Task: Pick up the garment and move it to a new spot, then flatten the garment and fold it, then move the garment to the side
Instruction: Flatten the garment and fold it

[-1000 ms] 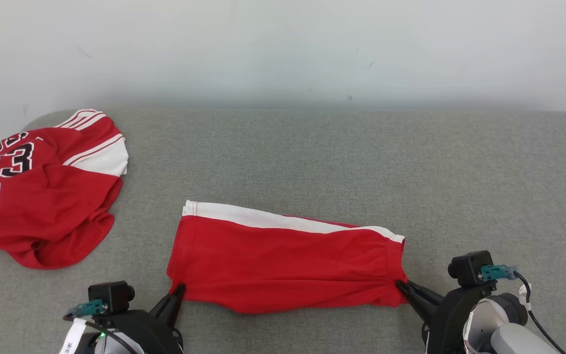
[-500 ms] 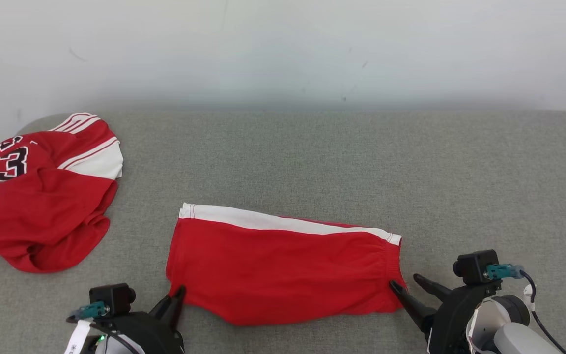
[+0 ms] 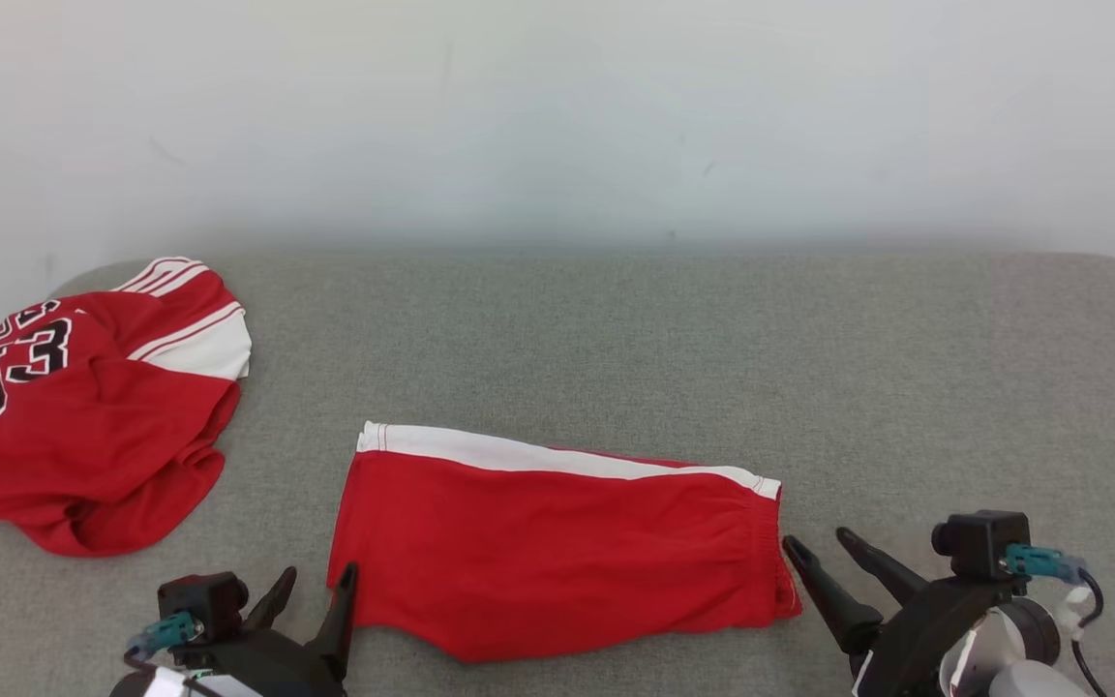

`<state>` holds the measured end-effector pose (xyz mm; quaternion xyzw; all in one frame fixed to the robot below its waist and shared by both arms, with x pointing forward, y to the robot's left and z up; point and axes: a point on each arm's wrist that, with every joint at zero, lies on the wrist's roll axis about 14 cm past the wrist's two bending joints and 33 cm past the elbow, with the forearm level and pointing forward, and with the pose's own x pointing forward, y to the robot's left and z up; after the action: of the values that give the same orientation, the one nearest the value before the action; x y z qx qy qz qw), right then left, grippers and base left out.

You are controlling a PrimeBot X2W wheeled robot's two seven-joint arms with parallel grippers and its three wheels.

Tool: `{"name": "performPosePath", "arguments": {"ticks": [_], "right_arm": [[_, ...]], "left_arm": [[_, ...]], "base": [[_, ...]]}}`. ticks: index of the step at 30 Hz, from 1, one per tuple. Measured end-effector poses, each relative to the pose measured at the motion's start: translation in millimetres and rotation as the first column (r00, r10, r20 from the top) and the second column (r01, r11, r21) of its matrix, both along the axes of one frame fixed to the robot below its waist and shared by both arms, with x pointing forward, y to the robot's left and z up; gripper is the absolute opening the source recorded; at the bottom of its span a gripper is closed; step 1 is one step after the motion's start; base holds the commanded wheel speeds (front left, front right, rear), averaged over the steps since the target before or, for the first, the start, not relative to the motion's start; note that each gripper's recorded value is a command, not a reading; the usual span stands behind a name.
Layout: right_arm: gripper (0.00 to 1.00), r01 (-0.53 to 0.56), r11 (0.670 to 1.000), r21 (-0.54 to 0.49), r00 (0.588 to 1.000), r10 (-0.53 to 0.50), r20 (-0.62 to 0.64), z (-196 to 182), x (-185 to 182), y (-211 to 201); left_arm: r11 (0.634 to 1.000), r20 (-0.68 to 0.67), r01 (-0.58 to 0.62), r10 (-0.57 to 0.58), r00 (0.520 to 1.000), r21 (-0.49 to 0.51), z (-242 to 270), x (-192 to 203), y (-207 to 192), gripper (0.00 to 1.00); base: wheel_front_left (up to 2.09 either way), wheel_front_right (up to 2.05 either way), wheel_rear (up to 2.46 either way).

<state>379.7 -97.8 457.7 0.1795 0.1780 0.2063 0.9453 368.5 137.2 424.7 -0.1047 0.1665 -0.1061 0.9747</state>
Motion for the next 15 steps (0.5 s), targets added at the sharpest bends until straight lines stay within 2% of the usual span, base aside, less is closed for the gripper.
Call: {"name": "performPosePath", "arguments": {"ticks": [6,10,15], "right_arm": [[1.0,0.086,0.996,0.007,0.995,-0.086,0.057,9.7,-3.9,-14.1],[1.0,0.145,0.989,0.003,0.988,-0.145,0.046,2.0,-12.3,-25.4],[1.0,0.187,0.982,0.0,0.98,-0.187,0.07,5.3,-12.0,-31.4]], "left_arm": [[0.996,0.083,0.037,-0.044,0.996,0.083,16.2,-2.9,-3.6,1.0],[0.996,0.115,0.049,-0.057,0.992,0.073,22.9,-9.5,-10.7,1.0],[0.999,0.134,-0.014,0.008,0.991,0.048,24.2,-19.3,1.2,1.0]], "base": [[0.0,0.0,0.0],[0.0,0.0,0.0],[0.0,0.0,0.0]]}}
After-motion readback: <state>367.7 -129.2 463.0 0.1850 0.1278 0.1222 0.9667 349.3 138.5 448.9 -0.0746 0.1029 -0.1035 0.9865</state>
